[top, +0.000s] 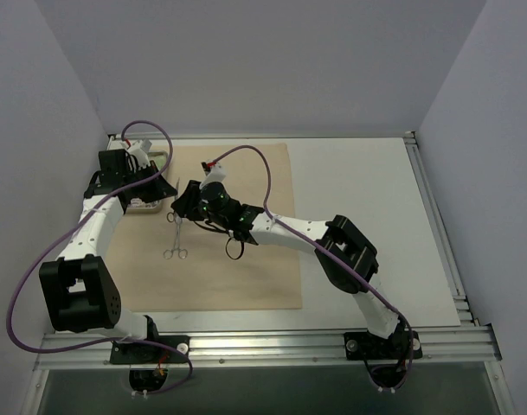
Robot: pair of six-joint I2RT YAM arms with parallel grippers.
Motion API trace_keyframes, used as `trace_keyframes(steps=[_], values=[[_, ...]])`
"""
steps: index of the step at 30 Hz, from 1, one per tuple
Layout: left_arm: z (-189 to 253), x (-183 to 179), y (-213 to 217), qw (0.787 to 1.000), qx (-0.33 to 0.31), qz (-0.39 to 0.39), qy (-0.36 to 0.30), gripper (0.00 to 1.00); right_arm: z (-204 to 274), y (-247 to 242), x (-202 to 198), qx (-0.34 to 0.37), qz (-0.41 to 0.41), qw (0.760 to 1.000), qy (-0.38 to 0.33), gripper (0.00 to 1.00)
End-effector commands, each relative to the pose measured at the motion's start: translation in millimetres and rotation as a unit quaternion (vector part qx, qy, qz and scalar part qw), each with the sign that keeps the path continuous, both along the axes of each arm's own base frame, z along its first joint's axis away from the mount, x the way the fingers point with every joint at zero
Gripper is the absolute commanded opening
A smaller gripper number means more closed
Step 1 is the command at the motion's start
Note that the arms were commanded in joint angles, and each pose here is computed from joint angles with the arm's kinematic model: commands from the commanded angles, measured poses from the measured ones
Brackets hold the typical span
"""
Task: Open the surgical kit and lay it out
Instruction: Place the medical item in the surgical kit.
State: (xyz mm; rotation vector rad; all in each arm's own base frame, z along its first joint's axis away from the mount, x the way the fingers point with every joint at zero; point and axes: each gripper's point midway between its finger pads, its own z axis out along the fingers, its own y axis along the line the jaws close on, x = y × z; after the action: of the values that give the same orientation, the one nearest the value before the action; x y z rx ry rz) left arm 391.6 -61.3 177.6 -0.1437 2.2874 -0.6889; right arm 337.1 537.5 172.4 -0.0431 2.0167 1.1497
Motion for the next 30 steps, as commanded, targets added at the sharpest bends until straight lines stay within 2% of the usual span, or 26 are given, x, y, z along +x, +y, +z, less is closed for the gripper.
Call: trace_keyframes(steps=[1,11,18,24,26,27,28,30], values=[[27,3,-9,0.999,-0.015,-0.017,-0.046,0.02,16,1,18,0.019,-0.025,0.999,-0.016,0.24],[28,0,-13,0.998,-0.026,-0.024,-0.043,0.02,6,1,24,0.016,-0.029,0.999,-0.008,0.24],[24,1,-14,0.999,-0.022,-0.024,-0.038,0.02,5,-1,26,0.021,-0.031,0.999,-0.004,0.02],[22,3,-10,0.999,-0.003,-0.03,-0.038,0.02,5,-6,28,0.021,-0.036,0.999,-0.004,0.0],[19,4,-8,0.999,0.013,-0.039,-0.03,0.11,2,-9,29,0.015,-0.045,0.999,-0.003,0.0],[18,3,-7,0.999,0.019,-0.043,-0.024,0.2,-3,-11,28,0.001,-0.049,0.999,0.001,0.0],[12,0,-6,0.998,0.028,-0.051,-0.012,0.43,-8,-16,29,-0.01,-0.058,0.998,0.003,0.0],[14,2,-1,0.998,0.043,-0.05,-0.011,0.54,-20,-23,28,-0.036,-0.08,0.996,0.008,0.0]])
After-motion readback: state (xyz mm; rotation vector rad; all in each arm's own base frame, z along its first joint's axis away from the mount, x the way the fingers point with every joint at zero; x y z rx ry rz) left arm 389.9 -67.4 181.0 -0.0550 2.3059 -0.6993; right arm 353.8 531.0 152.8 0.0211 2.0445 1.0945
